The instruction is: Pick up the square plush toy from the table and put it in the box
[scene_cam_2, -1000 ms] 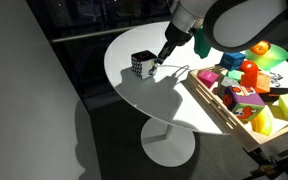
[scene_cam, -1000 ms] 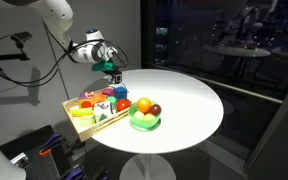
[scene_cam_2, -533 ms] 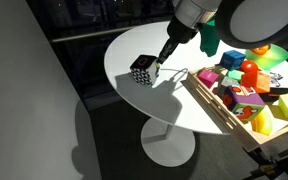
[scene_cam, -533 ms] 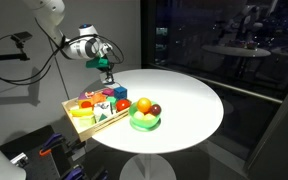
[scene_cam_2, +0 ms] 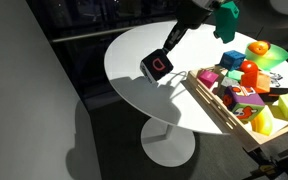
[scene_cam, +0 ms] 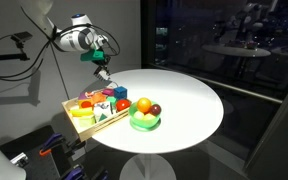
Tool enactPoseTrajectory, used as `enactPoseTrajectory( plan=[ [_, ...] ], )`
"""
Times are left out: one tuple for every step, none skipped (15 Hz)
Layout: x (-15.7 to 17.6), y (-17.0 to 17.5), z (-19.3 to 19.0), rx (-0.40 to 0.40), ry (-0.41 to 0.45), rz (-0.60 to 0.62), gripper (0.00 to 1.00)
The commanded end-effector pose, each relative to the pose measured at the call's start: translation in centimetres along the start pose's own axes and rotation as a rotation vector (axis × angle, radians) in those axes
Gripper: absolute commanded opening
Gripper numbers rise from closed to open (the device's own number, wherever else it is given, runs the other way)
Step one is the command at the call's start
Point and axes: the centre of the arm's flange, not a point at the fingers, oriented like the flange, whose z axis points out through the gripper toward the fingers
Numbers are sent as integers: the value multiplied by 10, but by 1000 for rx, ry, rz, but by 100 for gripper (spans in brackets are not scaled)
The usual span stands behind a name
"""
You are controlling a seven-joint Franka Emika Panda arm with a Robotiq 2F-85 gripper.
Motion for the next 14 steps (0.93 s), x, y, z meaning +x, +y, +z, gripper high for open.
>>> enactPoseTrajectory(
  plan=[
    [-12, 2, -35, 1, -6, -22, 2],
    [-14, 2, -41, 0, -6, -25, 2],
    [-17, 1, -47, 1, -8, -31, 2],
    [-20, 1, -53, 1, -12, -36, 2],
    [-23, 0, -59, 1, -16, -40, 2],
    [-27, 0, -66, 1, -18, -45, 2],
    [-30, 0, -72, 3, -23, -48, 2],
    [-34, 1, -78, 1, -23, -50, 2],
    [-38, 2, -84, 2, -27, -52, 2],
    [-42, 4, -89, 4, -31, -52, 2],
    [-46, 6, -95, 6, -35, -50, 2],
    [-51, 7, -100, 9, -39, -49, 2],
    [-55, 9, -105, 13, -45, -46, 2],
    [-60, 12, -110, 18, -52, -41, 2]
  ],
)
